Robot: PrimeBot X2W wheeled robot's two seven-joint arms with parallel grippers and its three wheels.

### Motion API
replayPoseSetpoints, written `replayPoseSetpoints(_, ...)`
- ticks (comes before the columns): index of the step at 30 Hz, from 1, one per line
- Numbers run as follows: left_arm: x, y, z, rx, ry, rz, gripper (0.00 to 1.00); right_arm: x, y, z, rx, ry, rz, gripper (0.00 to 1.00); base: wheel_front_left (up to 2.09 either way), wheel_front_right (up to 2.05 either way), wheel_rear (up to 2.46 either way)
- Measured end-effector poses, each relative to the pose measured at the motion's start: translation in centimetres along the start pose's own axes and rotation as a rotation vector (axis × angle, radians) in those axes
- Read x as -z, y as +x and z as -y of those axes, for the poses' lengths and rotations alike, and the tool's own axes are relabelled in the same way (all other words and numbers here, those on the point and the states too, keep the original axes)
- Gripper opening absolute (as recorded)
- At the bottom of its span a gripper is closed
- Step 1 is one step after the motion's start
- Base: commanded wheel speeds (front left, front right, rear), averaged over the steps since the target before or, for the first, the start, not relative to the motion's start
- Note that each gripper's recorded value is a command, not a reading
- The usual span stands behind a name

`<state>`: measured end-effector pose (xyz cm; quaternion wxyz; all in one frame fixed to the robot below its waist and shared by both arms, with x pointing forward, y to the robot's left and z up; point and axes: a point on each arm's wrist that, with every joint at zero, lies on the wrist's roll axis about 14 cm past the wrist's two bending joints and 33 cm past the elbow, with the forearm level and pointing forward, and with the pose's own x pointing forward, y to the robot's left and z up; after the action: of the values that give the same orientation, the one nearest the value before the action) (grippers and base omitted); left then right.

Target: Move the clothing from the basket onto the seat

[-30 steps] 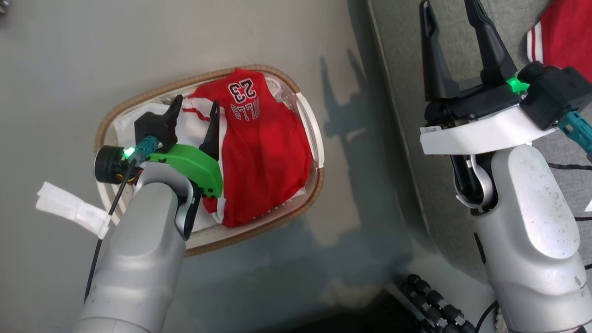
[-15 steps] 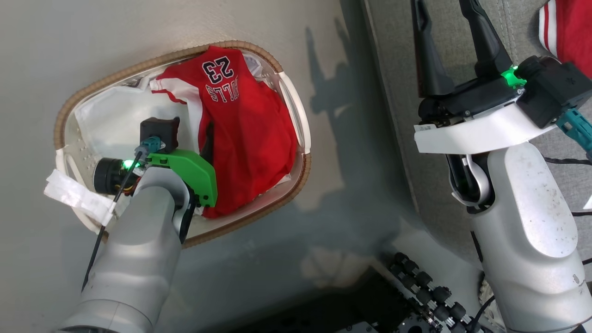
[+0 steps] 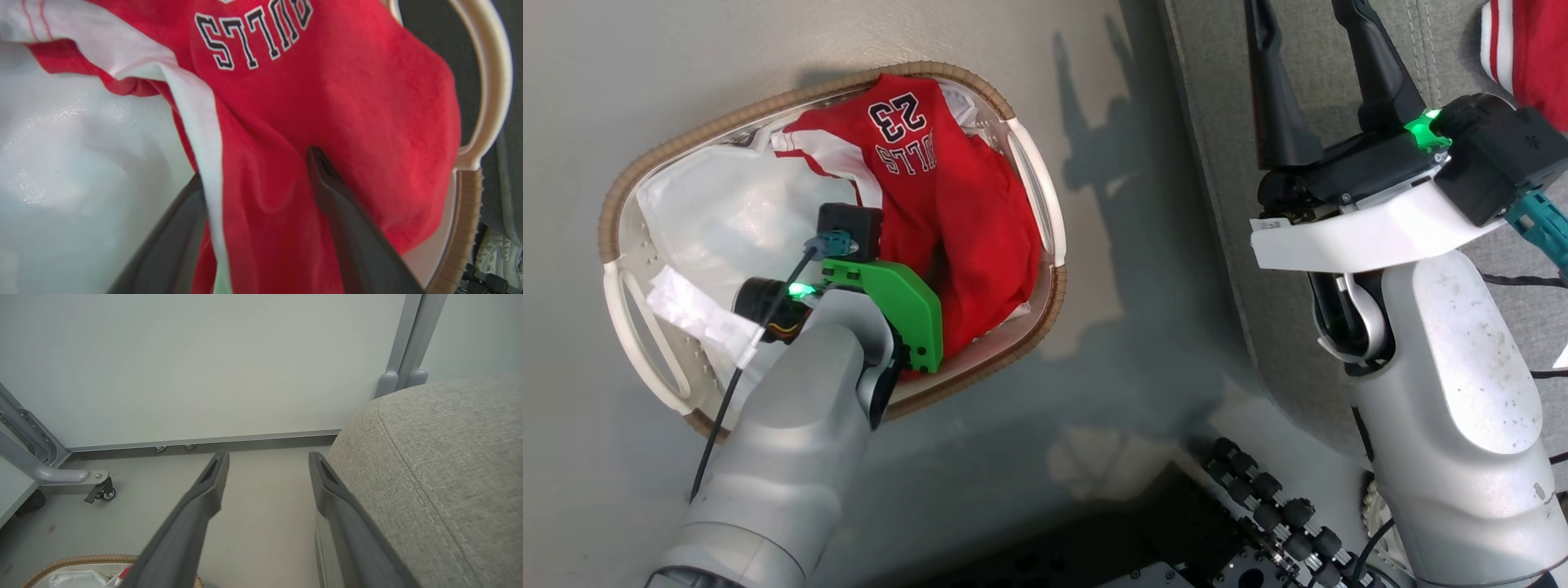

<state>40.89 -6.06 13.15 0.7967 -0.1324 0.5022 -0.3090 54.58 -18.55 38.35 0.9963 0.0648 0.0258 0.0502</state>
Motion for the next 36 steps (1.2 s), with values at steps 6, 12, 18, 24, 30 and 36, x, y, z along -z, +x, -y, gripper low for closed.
replayPoseSetpoints(6,0.5,-0.2,0.8,0.031,0.014,-0.032,0.00,-0.4,0.1,-0.1,-0.004,-0.001,0.010,1.00,0.00,0.00,0.00)
replayPoseSetpoints(12,0.0,-1.0,0.8,0.045,0.079,-0.010,0.00,-1.4,0.1,-0.1,-0.002,-0.006,0.023,1.00,0.00,0.00,0.00)
replayPoseSetpoints(18,0.1,-3.2,2.1,0.063,0.121,0.021,0.00,-3.0,-0.5,0.2,0.016,-0.005,0.038,1.00,0.00,0.00,0.00)
replayPoseSetpoints(24,-1.2,-5.7,3.6,0.064,0.111,0.096,0.00,-4.6,-1.6,0.0,0.025,-0.017,0.047,1.00,0.00,0.00,0.00)
replayPoseSetpoints(30,-2.9,-8.8,4.5,0.037,0.089,0.181,0.00,-5.9,-3.1,-1.1,0.015,-0.013,0.054,1.00,0.00,0.00,0.00)
replayPoseSetpoints(36,-6.1,-12.3,5.1,0.008,0.082,0.311,0.00,-7.5,-4.4,-2.5,-0.005,-0.006,0.074,1.00,0.00,0.00,0.00)
